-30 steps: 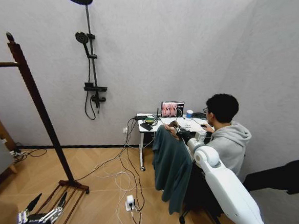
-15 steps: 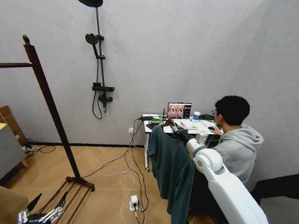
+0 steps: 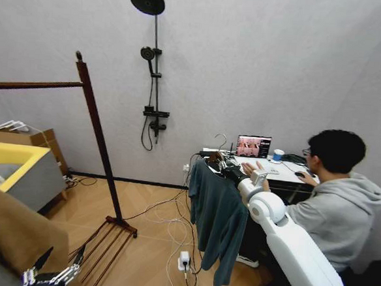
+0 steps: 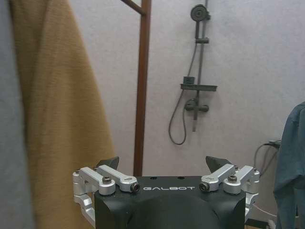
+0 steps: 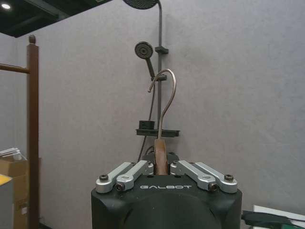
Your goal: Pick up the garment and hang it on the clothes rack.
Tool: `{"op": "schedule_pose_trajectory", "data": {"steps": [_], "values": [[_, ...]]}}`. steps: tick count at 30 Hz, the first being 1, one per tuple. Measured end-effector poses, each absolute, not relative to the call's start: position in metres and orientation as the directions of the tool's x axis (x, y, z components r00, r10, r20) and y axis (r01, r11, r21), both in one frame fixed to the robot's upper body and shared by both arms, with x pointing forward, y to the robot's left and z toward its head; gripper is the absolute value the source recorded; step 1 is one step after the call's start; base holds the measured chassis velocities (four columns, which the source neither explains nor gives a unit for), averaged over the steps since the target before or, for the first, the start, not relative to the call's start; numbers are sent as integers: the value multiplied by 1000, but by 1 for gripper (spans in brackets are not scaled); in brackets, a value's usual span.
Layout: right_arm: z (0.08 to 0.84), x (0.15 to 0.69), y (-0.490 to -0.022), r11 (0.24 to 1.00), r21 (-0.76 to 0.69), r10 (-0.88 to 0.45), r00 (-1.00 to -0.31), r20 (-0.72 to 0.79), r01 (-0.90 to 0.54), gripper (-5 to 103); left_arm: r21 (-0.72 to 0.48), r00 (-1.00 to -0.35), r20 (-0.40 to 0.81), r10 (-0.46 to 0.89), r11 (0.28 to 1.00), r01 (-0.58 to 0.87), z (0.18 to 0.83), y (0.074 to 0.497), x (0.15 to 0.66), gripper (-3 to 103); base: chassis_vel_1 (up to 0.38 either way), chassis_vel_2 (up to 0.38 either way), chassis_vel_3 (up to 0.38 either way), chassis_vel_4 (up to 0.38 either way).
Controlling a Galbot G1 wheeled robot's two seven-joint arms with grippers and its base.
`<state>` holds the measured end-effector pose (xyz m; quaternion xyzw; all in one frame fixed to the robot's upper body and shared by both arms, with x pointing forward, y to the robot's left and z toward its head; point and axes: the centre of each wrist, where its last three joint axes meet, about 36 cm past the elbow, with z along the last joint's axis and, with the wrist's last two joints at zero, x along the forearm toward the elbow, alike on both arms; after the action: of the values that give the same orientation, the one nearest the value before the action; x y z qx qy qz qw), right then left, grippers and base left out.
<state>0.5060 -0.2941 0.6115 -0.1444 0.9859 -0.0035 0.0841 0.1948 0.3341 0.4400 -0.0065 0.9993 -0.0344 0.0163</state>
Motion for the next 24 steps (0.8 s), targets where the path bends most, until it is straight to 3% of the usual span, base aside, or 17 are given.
{"op": "schedule_pose_trajectory", "data": {"steps": [24], "values": [[613,498,-296,964,-54,-266,-948,-177,-260,9,-69,-999,-32,-14,998,-12,440,334,195,100,131,125,127,126]]}}
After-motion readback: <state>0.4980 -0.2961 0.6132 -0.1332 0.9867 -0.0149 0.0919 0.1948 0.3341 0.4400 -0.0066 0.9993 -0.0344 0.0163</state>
